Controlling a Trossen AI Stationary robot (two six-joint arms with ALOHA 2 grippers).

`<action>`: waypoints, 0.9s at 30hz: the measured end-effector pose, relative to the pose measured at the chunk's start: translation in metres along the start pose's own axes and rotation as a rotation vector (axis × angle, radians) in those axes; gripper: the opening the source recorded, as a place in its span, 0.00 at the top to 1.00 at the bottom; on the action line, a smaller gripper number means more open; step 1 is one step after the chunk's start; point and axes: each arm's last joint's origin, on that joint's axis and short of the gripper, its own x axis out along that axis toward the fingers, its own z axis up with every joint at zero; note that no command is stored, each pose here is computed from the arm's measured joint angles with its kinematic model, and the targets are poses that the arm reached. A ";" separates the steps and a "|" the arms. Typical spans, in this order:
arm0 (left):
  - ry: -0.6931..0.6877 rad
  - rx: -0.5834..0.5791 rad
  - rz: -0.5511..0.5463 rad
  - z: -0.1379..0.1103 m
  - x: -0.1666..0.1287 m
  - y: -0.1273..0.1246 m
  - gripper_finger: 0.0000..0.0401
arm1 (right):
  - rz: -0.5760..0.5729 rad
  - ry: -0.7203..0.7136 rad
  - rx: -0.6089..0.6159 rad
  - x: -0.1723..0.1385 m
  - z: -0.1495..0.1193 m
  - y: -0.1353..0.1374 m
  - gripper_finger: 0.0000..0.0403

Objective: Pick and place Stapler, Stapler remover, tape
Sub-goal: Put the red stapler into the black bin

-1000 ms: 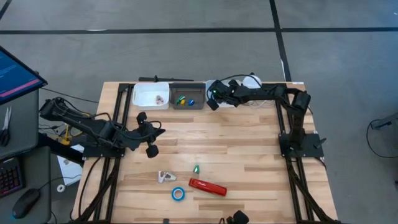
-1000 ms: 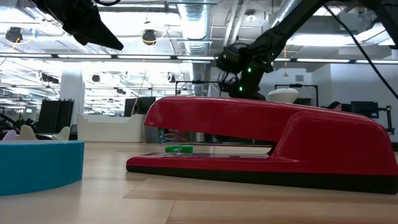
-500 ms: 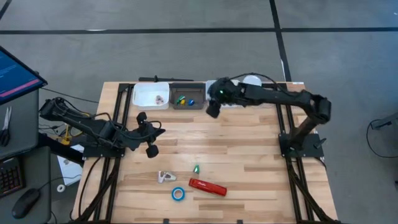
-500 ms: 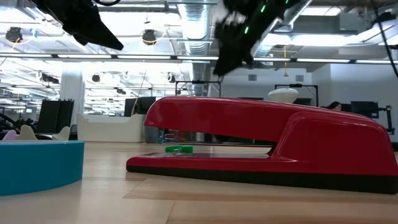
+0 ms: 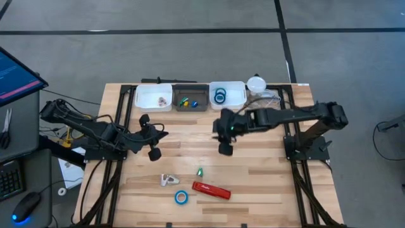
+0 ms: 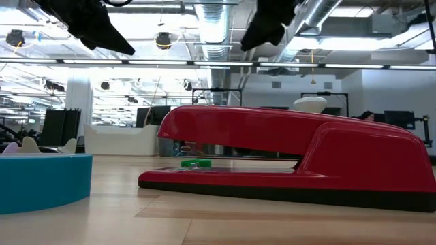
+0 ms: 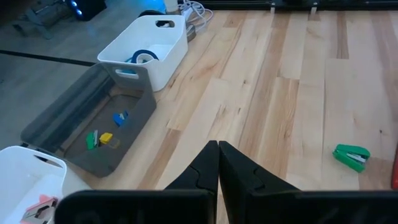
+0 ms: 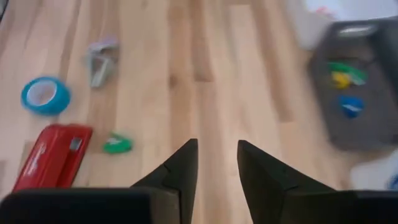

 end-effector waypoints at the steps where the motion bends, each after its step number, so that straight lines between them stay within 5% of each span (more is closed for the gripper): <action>1: 0.001 0.000 -0.001 0.000 0.000 0.000 0.99 | 0.009 0.025 -0.014 0.002 -0.003 0.005 0.75; 7: 0.014 -0.001 -0.048 0.000 0.000 -0.001 0.99 | 0.047 0.106 -0.067 0.025 -0.013 0.036 0.75; 17: 0.016 -0.001 -0.053 -0.001 0.000 -0.002 0.99 | 0.056 0.328 0.092 0.073 -0.042 0.068 0.74; 27: 0.017 0.000 -0.053 -0.001 0.000 -0.002 0.99 | 0.310 0.523 0.153 0.084 -0.064 0.105 0.74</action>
